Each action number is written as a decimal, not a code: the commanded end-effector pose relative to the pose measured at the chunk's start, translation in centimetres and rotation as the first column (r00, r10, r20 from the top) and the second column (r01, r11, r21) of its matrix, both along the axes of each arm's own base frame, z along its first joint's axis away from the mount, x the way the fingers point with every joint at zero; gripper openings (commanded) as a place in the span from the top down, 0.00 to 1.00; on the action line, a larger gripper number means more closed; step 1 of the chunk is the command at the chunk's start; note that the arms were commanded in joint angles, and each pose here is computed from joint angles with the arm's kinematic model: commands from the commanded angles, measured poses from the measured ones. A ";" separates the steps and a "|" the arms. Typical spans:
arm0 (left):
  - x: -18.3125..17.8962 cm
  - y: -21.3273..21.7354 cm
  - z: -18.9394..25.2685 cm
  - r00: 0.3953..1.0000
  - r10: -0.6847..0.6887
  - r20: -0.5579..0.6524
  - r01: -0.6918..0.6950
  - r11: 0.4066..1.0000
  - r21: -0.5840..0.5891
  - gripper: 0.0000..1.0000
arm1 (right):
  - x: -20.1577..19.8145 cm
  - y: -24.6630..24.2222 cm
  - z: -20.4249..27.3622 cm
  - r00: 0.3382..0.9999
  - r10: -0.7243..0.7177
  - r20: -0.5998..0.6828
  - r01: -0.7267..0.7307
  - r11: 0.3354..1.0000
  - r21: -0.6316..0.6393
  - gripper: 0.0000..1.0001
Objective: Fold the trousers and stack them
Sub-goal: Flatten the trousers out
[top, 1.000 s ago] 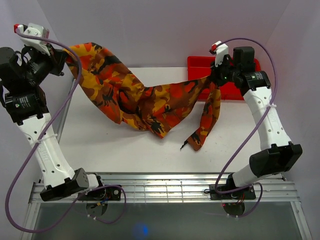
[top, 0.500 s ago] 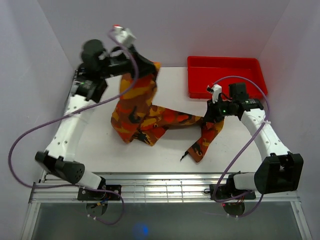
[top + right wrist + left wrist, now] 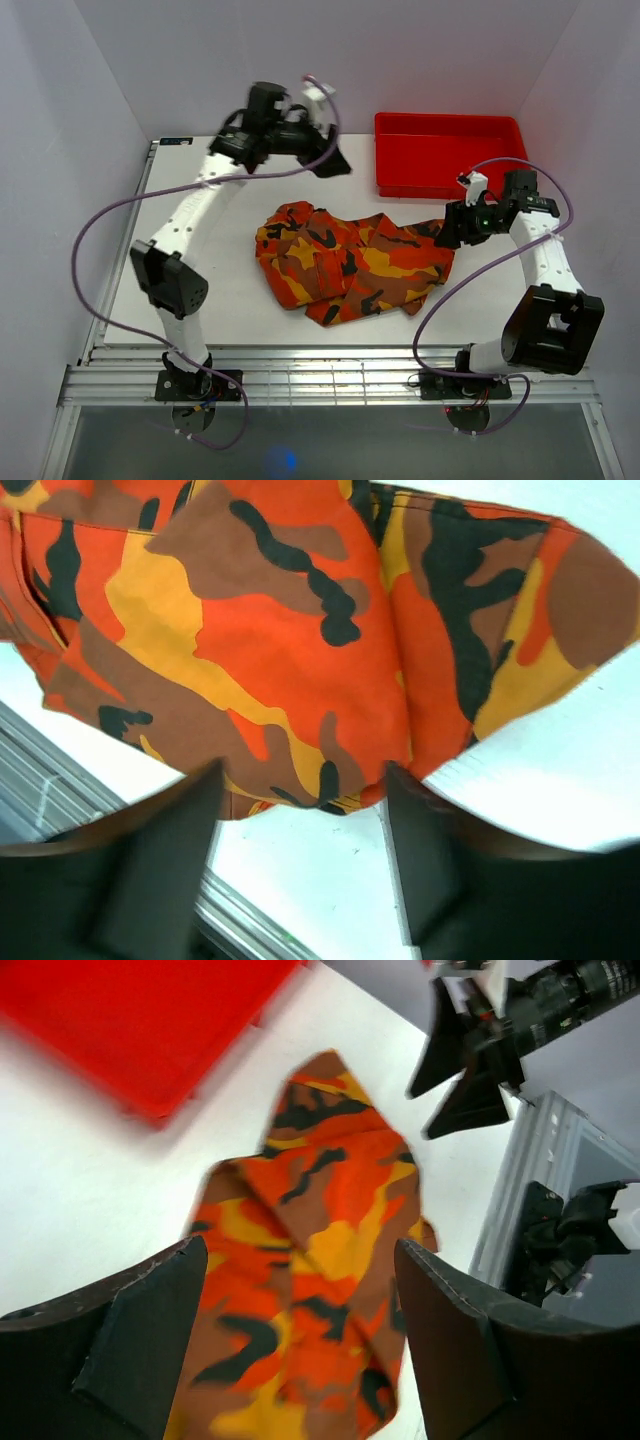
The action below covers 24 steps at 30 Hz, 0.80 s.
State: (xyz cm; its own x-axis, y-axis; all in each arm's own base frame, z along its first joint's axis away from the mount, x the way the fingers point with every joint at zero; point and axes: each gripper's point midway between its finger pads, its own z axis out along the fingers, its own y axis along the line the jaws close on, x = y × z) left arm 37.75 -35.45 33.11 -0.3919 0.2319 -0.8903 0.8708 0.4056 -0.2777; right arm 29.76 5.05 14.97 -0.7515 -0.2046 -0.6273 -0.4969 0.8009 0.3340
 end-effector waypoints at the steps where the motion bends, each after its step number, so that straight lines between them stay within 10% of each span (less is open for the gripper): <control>1: -1.5 14.7 7.8 0.988 0.104 0.113 -0.098 0.994 -0.054 0.13 | 0.3 -0.5 3.3 0.990 0.111 0.082 -0.110 0.994 -0.012 0.24; 10: -3.2 26.5 -9.2 0.930 0.354 -0.102 -0.319 0.912 0.256 0.08 | -2.3 6.5 -0.2 0.932 0.361 -0.045 -0.363 0.919 -0.151 0.06; 24: 6.4 21.4 -19.7 0.873 0.371 -0.315 -0.311 0.923 0.225 0.14 | -4.2 5.5 -11.4 0.890 0.408 -0.205 -0.455 0.771 -0.444 0.18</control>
